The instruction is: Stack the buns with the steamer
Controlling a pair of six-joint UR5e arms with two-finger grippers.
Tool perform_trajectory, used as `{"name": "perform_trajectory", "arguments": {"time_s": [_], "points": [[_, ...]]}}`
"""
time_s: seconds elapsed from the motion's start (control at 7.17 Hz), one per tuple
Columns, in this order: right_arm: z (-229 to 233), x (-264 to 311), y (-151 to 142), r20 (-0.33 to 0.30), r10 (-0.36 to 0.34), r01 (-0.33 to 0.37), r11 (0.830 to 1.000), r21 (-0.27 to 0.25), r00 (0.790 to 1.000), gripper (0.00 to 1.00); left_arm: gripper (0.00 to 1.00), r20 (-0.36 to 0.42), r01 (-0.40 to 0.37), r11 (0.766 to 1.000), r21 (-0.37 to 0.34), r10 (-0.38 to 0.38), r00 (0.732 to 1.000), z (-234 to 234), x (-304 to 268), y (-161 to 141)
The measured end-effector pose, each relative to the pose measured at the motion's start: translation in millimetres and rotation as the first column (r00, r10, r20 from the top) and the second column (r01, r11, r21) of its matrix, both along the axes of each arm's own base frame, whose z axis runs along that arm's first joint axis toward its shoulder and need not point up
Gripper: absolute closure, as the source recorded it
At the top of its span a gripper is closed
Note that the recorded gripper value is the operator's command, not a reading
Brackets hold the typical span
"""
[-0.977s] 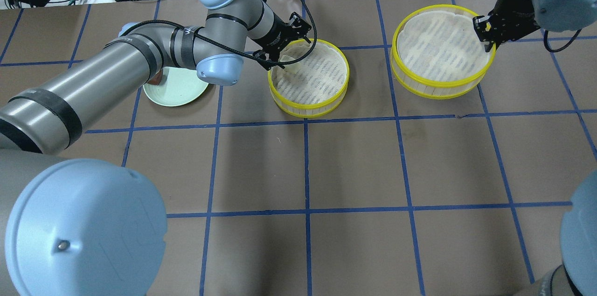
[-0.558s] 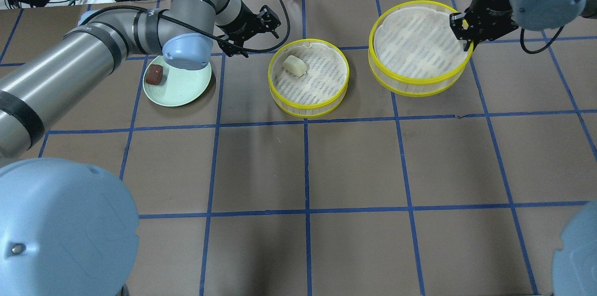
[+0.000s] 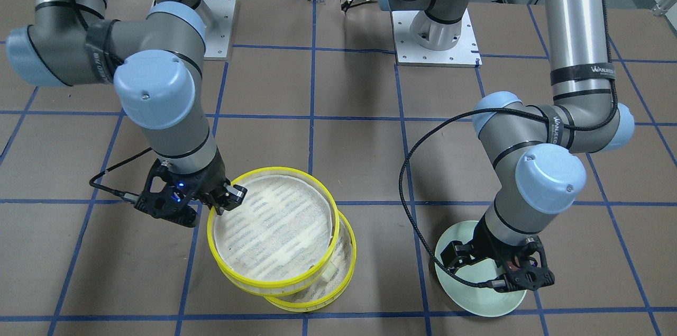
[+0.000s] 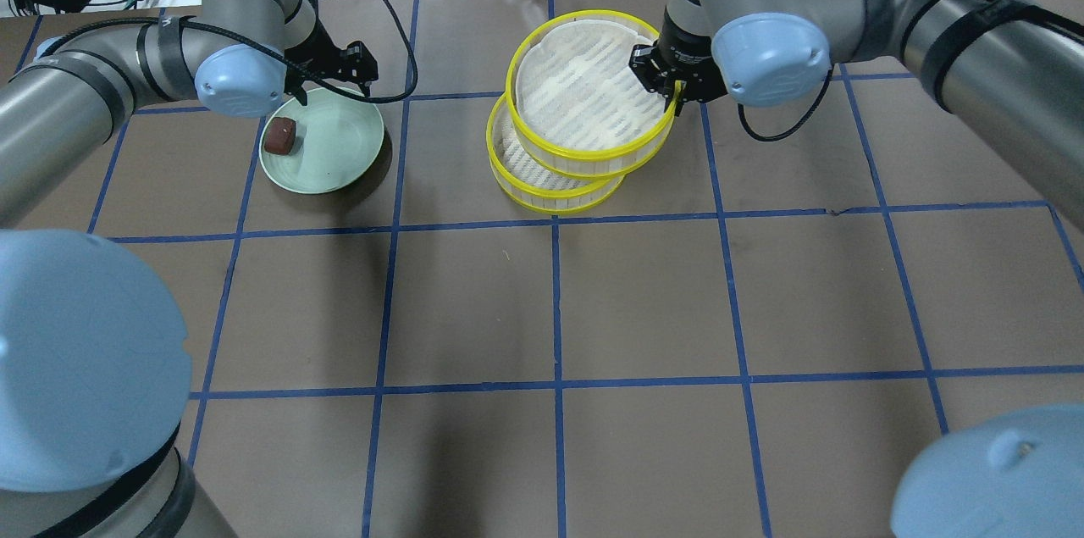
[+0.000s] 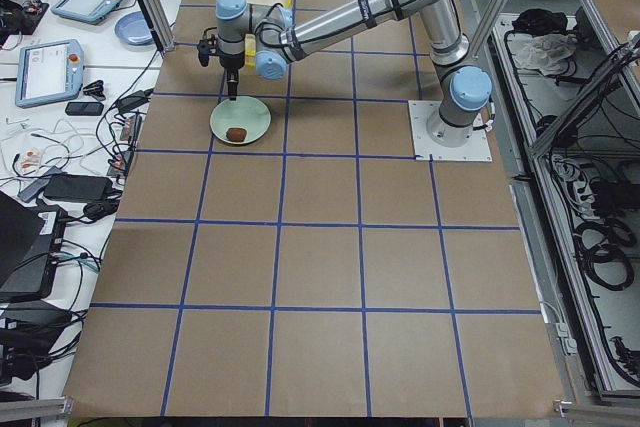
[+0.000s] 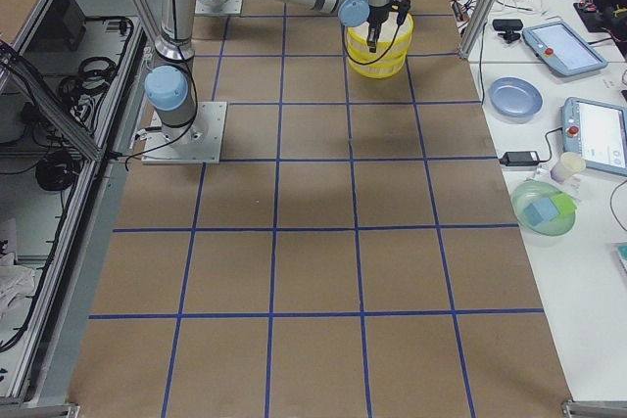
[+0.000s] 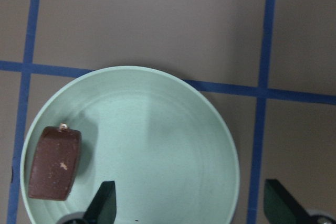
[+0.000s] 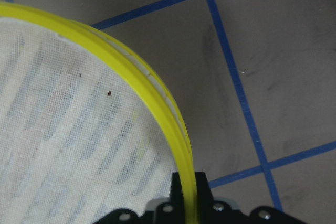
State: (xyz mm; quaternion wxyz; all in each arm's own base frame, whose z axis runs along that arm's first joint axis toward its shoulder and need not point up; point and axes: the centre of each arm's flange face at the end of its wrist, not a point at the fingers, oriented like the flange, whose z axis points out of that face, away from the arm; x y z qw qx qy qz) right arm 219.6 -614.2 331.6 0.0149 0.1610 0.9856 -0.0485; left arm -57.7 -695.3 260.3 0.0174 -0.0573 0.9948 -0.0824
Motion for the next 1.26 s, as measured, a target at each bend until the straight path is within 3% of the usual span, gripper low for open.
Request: {"name": "perform_trajectory", "arguments": {"time_s": [0.28,0.7,0.84,0.98,1.12,1.26], "points": [[-24,15,-5,0.021,-0.015,0.015,1.000,0.017,1.000,0.99,0.00,0.076,0.025,1.000,-0.002,-0.025,0.997,-23,27,-8],[-39,19,-7,0.024,-0.045,0.044,0.998,0.040,0.999,0.99,0.00,0.196,0.131,0.991,0.035,-0.136,0.971,-37,64,-12],[-42,19,-7,0.024,-0.050,0.049,0.998,0.043,0.998,0.98,0.12,0.196,0.144,0.988,0.057,-0.152,0.969,-48,69,-11],[-43,19,-7,0.023,-0.055,0.054,0.998,0.045,0.998,0.98,0.47,0.191,0.145,0.986,0.078,-0.158,0.969,-60,71,-8],[-44,20,-7,0.024,-0.060,0.059,0.997,0.047,0.998,0.95,0.95,0.186,0.142,0.985,0.094,-0.158,0.970,-68,71,-6],[-47,23,-7,0.023,-0.061,0.060,0.997,0.049,0.998,0.93,1.00,0.185,0.140,0.985,0.103,-0.157,0.970,-72,71,-5]]}}
